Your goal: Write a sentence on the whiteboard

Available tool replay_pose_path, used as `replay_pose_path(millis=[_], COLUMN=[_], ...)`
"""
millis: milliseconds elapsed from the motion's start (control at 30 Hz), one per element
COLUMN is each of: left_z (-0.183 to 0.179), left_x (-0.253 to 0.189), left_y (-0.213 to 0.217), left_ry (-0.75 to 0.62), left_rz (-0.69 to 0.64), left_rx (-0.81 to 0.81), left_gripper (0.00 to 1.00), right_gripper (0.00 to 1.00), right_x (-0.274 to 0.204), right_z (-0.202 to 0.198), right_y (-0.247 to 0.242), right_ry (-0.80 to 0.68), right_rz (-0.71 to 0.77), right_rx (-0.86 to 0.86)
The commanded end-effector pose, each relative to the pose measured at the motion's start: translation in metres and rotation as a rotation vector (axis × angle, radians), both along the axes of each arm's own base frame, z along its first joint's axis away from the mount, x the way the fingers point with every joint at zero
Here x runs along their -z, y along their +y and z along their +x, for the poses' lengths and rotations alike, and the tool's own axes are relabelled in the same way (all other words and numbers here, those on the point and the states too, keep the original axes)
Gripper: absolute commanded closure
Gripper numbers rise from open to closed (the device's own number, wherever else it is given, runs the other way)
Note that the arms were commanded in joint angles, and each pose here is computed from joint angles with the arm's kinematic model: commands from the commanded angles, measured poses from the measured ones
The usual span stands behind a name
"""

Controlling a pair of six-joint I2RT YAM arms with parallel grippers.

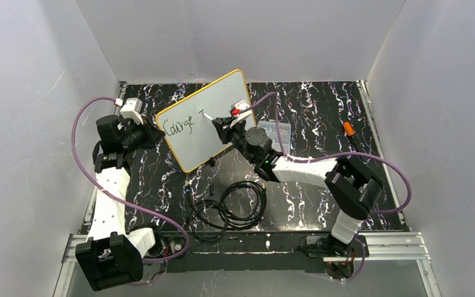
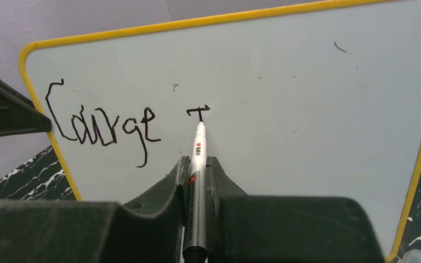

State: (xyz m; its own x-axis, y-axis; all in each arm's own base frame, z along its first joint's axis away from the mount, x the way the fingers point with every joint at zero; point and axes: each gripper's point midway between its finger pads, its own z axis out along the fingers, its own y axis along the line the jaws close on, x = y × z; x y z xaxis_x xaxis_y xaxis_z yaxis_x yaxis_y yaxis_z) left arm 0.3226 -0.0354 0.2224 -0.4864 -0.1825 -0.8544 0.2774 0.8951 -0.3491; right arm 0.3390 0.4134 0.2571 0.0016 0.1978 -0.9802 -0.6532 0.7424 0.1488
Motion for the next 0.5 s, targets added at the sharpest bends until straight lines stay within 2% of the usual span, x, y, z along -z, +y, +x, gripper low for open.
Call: replay_pose_path(millis=[0, 467], left_z=[-0.004, -0.004], left_x=[-0.004, -0.005], left_y=[-0.005, -0.005], left_ry=[-0.008, -0.010], left_rz=[-0.010, -0.010], left_rx=[0.020, 0.020], left_gripper=[1.00, 1.00], right_gripper=[0.99, 0.99], right_x=[0.010, 0.028], right_z=[0.000, -0.008], right_y=[-0.001, -0.002], right_ry=[0.013, 0.051], right_rz=[0.002, -0.027], right_rx=[0.006, -0.010])
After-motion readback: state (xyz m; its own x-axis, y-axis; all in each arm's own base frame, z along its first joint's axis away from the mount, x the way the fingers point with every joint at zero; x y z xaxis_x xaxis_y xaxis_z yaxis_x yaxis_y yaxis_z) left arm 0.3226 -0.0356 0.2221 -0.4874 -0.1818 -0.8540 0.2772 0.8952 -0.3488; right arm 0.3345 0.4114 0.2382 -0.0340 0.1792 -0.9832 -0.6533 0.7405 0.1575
